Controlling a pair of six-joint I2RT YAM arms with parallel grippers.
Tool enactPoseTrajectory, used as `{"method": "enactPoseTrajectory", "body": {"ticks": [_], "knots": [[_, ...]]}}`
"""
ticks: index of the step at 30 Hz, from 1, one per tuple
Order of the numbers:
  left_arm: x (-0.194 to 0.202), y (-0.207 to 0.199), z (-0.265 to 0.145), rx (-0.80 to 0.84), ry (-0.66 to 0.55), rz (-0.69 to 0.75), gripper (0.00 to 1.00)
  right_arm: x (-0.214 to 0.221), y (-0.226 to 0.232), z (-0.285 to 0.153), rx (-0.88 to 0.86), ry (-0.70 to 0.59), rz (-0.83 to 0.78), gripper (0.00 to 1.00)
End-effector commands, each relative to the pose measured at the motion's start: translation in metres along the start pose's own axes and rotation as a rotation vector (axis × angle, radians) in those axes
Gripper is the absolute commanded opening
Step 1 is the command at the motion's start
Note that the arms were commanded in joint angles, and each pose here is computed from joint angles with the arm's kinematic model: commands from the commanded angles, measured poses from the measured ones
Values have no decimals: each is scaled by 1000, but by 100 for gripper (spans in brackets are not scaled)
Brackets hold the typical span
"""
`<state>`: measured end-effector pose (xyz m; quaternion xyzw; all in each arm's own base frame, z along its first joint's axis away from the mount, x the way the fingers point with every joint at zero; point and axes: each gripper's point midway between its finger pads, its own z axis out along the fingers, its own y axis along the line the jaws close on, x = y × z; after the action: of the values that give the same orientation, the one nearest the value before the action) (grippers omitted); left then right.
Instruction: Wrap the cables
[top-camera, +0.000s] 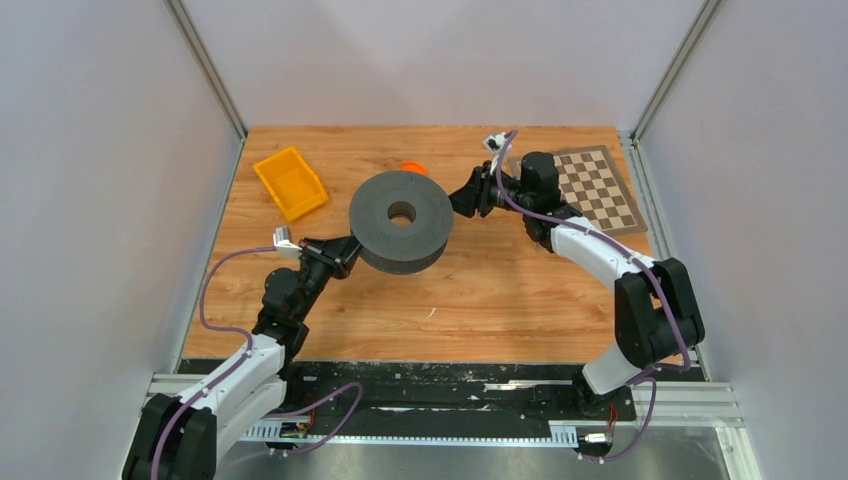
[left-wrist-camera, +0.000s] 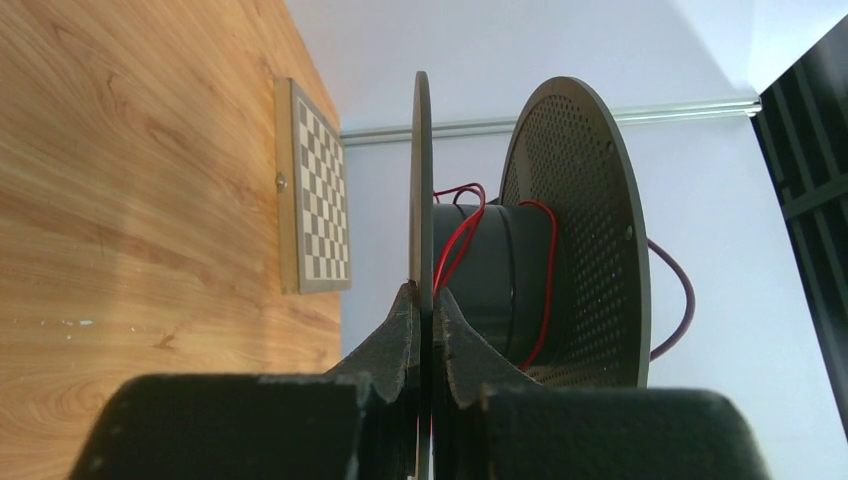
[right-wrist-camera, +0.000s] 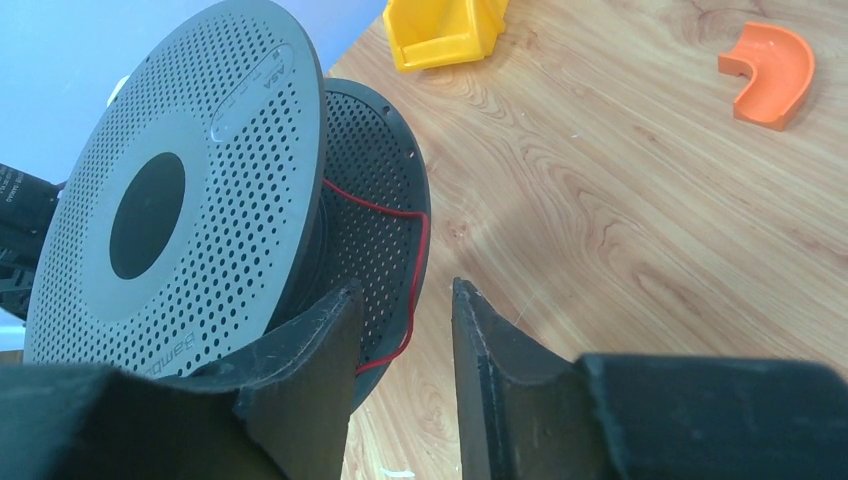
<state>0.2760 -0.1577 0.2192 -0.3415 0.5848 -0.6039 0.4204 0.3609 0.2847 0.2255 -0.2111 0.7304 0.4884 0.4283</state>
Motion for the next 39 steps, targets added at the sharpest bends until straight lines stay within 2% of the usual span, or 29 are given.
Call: {"method": "enactPoseTrajectory", "body": {"ticks": [1, 22, 24, 27, 29, 35, 39], "knots": [[-2, -53, -3, 184, -2, -19, 0, -33, 13, -1, -13, -58, -81, 38], [-3, -55, -2, 191, -7, -27, 0, -25, 5, 10, -25, -10, -50, 36], [-3, -55, -2, 190, -8, -27, 0, -23, 6, 10, -25, -7, -45, 29], [-5, -53, -1, 187, -15, -33, 0, -21, 9, 9, -20, -11, -6, 4], [-7, -53, 0, 185, -28, -39, 0, -27, 18, 6, -27, -58, 31, 0], [-16, -53, 3, 201, -76, -66, 0, -32, 52, 4, -2, -277, 158, 0], [-19, -55, 6, 208, -90, -87, 0, -35, 66, 13, 27, -378, 236, 0]]}}
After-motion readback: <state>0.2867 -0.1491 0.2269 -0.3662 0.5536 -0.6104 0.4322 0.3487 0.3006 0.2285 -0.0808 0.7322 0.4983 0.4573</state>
